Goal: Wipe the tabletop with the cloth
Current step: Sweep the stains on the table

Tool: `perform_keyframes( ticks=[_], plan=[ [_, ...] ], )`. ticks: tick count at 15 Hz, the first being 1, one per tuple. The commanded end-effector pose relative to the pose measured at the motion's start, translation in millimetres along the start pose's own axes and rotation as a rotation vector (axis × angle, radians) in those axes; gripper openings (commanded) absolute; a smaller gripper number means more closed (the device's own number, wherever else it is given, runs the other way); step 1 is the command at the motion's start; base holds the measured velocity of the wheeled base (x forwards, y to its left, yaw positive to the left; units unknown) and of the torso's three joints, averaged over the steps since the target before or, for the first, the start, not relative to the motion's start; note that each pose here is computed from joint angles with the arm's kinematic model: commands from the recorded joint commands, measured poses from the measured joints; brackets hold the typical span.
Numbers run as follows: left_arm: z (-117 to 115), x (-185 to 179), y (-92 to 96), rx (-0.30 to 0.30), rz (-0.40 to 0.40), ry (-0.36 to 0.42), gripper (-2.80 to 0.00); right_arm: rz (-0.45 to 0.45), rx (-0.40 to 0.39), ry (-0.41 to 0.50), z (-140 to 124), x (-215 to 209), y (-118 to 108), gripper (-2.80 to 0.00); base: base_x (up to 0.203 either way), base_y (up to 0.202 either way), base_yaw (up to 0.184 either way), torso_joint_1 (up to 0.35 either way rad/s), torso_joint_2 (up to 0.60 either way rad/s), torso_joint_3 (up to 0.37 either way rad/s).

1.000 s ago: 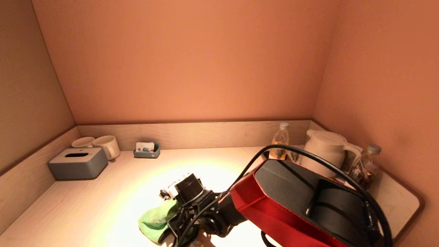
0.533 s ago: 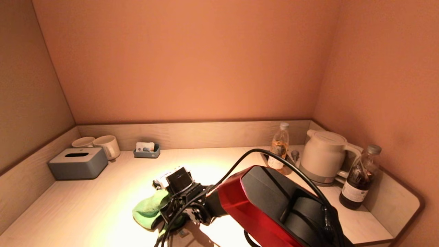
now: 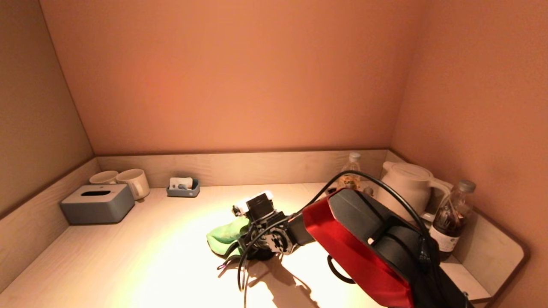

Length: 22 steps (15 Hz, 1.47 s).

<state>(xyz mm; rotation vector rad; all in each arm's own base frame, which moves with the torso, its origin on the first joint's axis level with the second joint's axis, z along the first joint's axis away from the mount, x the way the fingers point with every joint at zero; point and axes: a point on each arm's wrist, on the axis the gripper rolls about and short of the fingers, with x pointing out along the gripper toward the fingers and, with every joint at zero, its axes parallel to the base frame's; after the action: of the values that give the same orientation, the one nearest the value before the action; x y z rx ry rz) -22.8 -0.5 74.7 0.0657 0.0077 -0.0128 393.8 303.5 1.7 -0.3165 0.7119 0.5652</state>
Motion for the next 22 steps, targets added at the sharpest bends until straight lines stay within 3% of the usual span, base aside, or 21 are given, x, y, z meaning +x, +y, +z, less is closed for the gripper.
perform_keyframes(
  ticks=[1, 5, 9, 22],
  plan=[
    [0, 0, 0.0, 0.0, 0.0, 0.0, -2.8, -0.019, 0.018, 0.01, 0, -14, -14, -2.8, 0.0, 0.0, 0.0, 0.0, 0.0, 0.0],
    [0, 0, 0.0, 0.0, 0.0, 0.0, -2.8, -0.036, 0.034, 0.017, -17, -41, -31, -2.8, 0.0, 0.0, 0.0, 0.0, 0.0, 0.0],
    [0, 0, 0.0, 0.0, 0.0, 0.0, -2.8, -0.026, 0.009, -0.005, -41, -69, -27, -2.8, 0.0, 0.0, 0.0, 0.0, 0.0, 0.0],
    [0, 0, 0.0, 0.0, 0.0, 0.0, -2.8, 0.215, -0.221, -0.085, -41, -57, 127, -2.8, 0.0, 0.0, 0.0, 0.0, 0.0, 0.0]
  ],
)
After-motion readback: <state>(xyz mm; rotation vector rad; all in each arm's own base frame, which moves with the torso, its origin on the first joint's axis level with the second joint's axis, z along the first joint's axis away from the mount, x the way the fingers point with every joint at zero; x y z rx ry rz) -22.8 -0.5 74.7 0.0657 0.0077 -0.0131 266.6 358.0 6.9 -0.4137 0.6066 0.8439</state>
